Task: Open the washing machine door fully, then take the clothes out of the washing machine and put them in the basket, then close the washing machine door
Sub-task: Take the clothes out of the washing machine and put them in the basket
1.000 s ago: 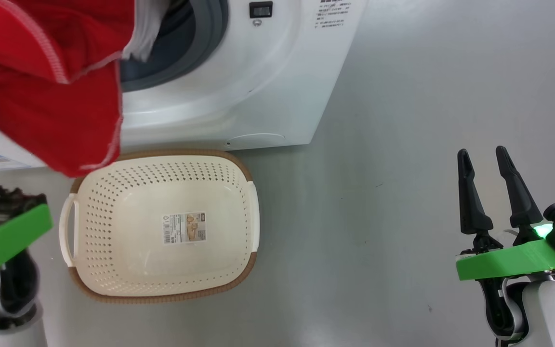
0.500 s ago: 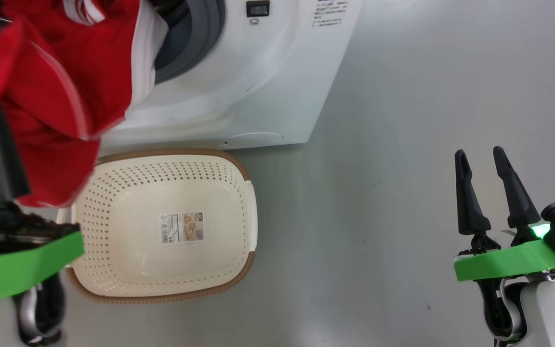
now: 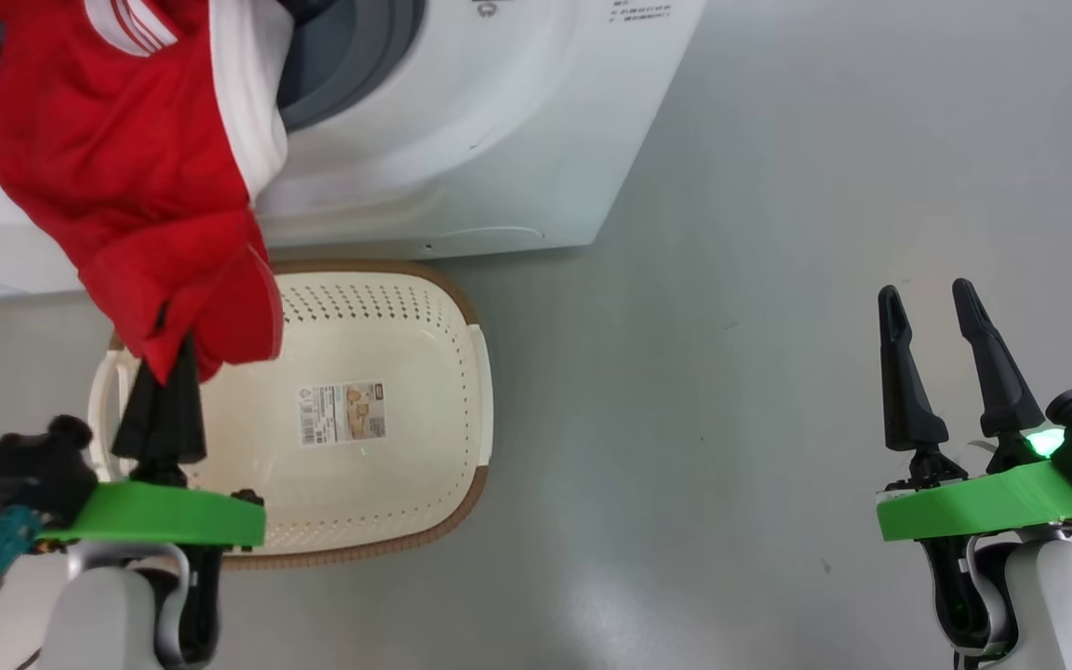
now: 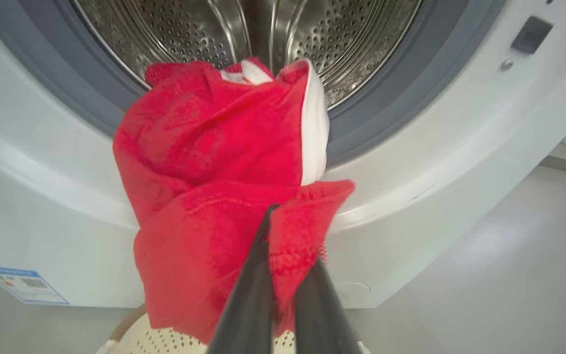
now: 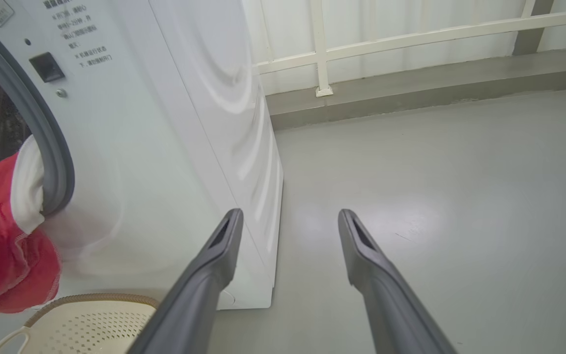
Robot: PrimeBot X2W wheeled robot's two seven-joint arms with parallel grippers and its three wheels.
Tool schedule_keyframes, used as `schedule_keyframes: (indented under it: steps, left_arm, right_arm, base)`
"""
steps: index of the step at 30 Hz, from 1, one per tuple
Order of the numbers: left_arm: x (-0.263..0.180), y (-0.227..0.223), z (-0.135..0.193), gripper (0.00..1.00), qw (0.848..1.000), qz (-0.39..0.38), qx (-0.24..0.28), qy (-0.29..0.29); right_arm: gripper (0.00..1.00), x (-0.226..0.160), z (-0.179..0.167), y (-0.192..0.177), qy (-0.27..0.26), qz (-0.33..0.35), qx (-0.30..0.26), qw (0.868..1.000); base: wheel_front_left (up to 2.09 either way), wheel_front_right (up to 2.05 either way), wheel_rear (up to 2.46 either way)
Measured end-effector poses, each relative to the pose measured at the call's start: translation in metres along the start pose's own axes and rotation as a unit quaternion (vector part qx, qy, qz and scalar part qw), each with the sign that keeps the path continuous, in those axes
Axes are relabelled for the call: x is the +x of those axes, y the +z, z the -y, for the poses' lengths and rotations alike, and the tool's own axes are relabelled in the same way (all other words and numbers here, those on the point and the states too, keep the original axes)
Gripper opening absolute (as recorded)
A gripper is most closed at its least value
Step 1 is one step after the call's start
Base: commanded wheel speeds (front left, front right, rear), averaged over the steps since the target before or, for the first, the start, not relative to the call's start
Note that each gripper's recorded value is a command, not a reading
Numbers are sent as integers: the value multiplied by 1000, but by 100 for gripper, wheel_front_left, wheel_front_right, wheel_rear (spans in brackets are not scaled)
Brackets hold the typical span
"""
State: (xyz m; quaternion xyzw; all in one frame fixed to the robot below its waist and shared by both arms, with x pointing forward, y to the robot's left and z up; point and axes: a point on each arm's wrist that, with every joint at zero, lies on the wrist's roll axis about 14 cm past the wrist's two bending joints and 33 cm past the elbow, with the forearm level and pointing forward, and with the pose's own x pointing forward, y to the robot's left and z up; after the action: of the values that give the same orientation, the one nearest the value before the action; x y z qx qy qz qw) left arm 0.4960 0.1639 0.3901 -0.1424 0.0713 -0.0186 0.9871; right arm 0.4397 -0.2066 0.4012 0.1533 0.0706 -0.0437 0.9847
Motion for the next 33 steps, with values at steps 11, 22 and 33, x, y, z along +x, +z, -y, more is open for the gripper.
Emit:
schedule_keyframes:
  steps: [11,22,33]
  left_arm:
    - [15,-89,-13,0,991,-135,11,7]
    - [50,-131,-21,1,982,-188,20,9]
    - [62,-137,-21,100,981,-192,16,10]
  right_arm:
    - [100,17,3,-17,-2,-13,1,1000]
    - [100,31,12,-38,-8,-32,-5,999]
    - [100,36,14,-41,-9,-32,-7,999]
  base:
    - [0,0,0]
    - [0,0,0]
    - [0,0,0]
